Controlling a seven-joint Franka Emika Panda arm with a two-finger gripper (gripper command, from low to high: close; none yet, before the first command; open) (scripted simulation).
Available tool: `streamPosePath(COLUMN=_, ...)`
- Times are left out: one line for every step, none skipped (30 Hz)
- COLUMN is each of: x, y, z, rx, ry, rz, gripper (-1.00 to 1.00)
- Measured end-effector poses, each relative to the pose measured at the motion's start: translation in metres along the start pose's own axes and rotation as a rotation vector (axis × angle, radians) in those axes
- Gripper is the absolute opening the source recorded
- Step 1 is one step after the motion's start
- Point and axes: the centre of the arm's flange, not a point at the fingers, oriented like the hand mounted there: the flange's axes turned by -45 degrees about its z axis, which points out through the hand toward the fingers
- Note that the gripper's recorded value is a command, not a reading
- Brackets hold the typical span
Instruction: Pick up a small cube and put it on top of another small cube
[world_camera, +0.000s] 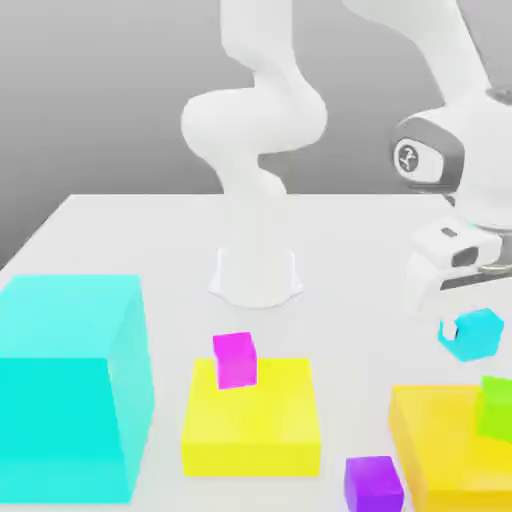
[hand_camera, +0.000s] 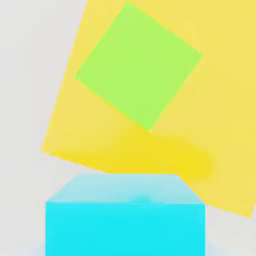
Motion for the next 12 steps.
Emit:
streamPosePath(x=0.011, y=0.002, z=-0.008, rx=-0.002, ry=0.001, rz=-0.008, gripper=-1.0)
streamPosePath(x=0.021, y=0.004, z=-0.017, rx=-0.004, ry=0.002, rz=-0.017, gripper=-1.0)
streamPosePath(x=0.031, y=0.005, z=-0.025, rx=-0.007, ry=0.003, rz=-0.027, gripper=-1.0)
streamPosePath(x=0.041, y=0.007, z=-0.033, rx=-0.01, ry=0.004, rz=-0.038, gripper=-1.0)
streamPosePath(x=0.046, y=0.007, z=-0.03, rx=-0.013, ry=0.005, rz=-0.043, gripper=-1.0)
streamPosePath(x=0.049, y=0.008, z=-0.02, rx=-0.015, ry=0.005, rz=-0.046, gripper=-1.0)
streamPosePath(x=0.051, y=0.008, z=-0.007, rx=-0.016, ry=0.006, rz=-0.049, gripper=-1.0)
streamPosePath(x=0.051, y=0.007, z=0.008, rx=-0.016, ry=0.006, rz=-0.051, gripper=-1.0)
streamPosePath(x=0.051, y=0.007, z=0.018, rx=-0.016, ry=0.005, rz=-0.052, gripper=1.0)
streamPosePath(x=0.051, y=0.007, z=0.018, rx=-0.016, ry=0.005, rz=-0.052, gripper=1.0)
streamPosePath(x=0.051, y=0.007, z=0.018, rx=-0.016, ry=0.005, rz=-0.052, gripper=1.0)
streamPosePath(x=0.051, y=0.007, z=0.018, rx=-0.016, ry=0.005, rz=-0.052, gripper=1.0)
